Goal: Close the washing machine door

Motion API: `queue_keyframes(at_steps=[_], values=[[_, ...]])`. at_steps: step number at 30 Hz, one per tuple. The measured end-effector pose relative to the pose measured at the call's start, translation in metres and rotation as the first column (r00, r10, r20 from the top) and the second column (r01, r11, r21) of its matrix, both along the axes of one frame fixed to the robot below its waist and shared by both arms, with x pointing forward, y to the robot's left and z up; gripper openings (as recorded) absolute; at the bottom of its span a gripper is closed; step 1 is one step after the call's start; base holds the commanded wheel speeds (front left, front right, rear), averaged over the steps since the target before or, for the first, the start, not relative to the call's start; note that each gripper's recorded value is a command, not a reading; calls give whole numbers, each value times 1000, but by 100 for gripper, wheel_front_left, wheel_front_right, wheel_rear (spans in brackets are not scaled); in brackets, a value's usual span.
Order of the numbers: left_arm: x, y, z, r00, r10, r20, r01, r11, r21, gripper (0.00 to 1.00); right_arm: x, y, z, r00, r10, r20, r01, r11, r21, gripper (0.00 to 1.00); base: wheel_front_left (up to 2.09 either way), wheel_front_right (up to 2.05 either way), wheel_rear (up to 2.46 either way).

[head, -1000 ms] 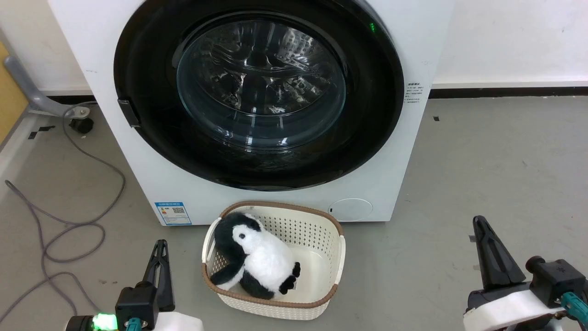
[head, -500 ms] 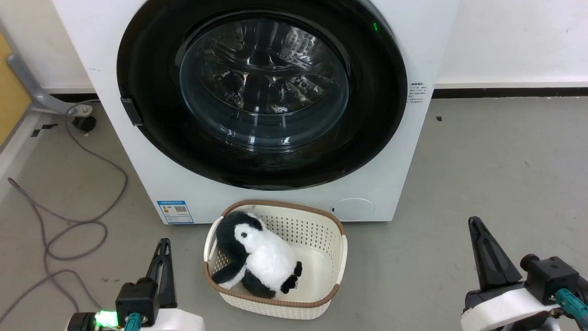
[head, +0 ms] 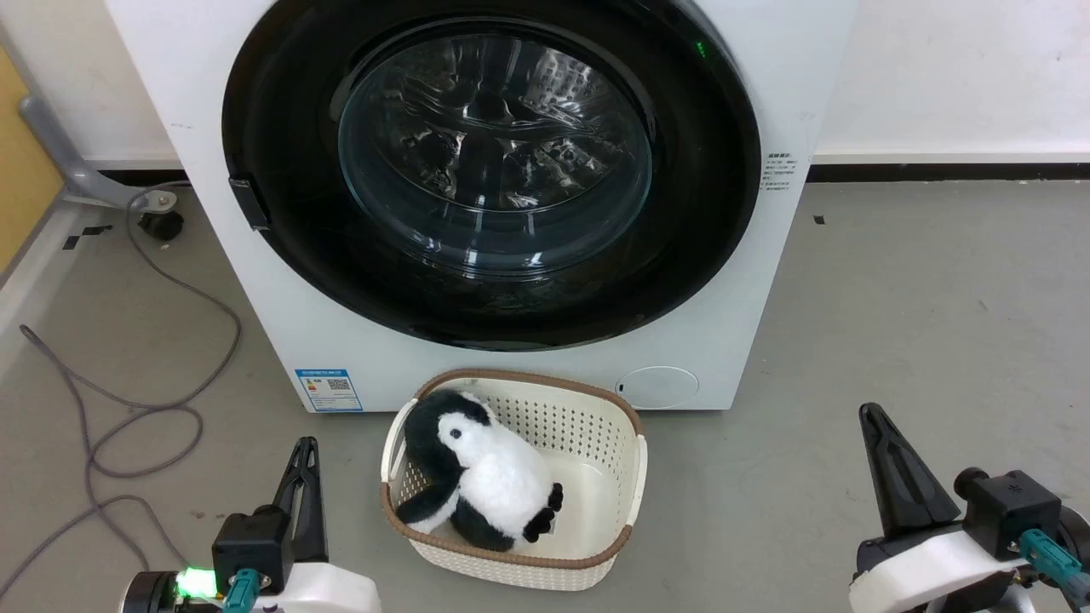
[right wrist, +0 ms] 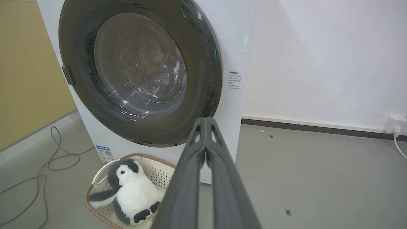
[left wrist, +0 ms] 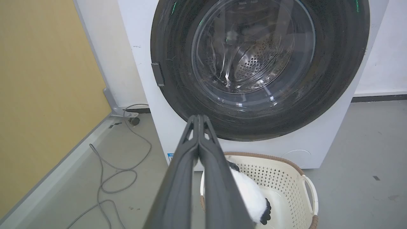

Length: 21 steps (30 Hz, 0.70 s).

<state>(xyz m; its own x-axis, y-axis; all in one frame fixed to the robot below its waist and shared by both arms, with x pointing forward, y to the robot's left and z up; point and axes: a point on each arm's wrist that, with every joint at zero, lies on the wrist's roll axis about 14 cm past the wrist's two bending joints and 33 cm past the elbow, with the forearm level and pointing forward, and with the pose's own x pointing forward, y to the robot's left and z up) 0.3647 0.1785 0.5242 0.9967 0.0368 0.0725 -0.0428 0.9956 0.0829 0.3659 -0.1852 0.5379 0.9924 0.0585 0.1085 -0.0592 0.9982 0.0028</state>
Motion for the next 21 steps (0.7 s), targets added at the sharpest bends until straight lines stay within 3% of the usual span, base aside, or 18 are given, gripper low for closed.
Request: queue_keyframes(at_steps=[21], values=[[1, -1, -2, 999, -13, -31, 13, 1000, -15, 0, 3, 8, -3, 999, 22, -32, -23, 999, -22, 0, 0, 0, 0]])
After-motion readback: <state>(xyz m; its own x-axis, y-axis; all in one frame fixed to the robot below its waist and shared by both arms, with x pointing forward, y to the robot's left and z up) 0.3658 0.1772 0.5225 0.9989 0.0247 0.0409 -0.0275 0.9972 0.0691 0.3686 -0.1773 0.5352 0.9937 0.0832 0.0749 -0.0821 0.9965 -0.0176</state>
